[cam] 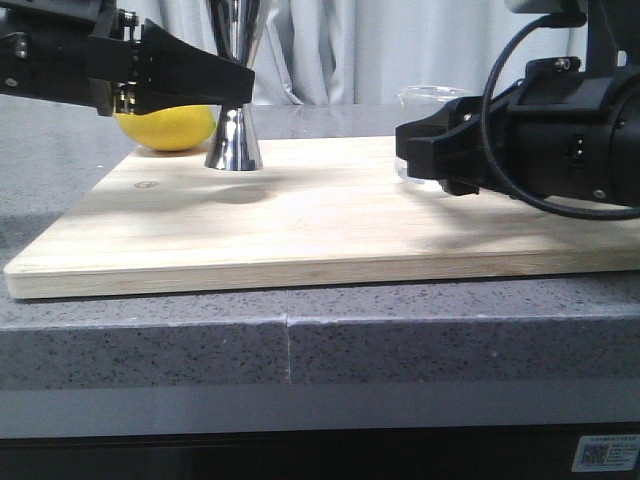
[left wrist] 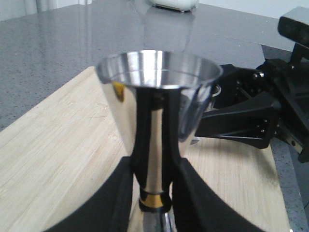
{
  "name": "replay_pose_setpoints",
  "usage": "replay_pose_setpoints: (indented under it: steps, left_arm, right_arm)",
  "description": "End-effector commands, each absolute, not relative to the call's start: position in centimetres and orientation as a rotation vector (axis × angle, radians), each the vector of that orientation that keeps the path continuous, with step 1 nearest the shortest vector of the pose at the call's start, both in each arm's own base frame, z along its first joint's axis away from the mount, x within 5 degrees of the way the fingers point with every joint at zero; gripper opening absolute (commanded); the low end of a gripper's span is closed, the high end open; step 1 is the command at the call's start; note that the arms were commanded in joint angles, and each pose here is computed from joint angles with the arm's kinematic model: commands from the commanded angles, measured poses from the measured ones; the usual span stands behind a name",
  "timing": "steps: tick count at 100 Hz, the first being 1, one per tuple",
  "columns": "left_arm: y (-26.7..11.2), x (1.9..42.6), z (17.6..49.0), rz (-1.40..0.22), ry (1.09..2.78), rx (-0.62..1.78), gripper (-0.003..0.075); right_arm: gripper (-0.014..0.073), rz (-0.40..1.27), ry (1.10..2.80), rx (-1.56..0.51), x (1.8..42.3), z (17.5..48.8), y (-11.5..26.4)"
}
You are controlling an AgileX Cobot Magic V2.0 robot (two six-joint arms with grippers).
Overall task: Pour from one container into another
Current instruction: 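Reach the right gripper to the glass beaker and grasp it, then lift the beaker with the right gripper above the jigger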
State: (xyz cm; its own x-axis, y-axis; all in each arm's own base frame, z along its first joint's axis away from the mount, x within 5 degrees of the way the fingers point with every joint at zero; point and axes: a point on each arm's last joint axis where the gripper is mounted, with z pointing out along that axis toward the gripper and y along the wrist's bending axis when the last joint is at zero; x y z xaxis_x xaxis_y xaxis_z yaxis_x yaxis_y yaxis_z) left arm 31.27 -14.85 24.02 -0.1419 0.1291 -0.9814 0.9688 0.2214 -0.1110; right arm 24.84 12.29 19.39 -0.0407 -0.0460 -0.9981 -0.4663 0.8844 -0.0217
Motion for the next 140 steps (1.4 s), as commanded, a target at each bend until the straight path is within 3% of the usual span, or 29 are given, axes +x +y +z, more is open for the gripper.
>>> replay_pose_setpoints:
  steps: [1, 54, 112, 140]
  left_arm:
    - [-15.6, 30.3, 27.2, -1.157, 1.328, 1.075, 0.0137]
    - [-15.8, 30.2, 27.2, -1.161, 1.326, 1.079, 0.0137]
    - [-17.2, 29.5, 27.2, -1.195, 1.307, 1.115, 0.0137]
    - [-17.2, 29.5, 27.2, -1.195, 1.306, 1.115, 0.0137]
  right_arm:
    - [0.0225, 0.381, 1.411, -0.381, 24.9, 22.5, 12.5]
    - [0.0225, 0.363, 1.357, -0.485, 26.1, 28.2, 13.7]
    - [0.0225, 0.210, 1.304, -0.690, 28.1, 35.6, 15.3]
    - [0.0225, 0.144, 1.280, -0.750, 26.8, 37.9, 15.1]
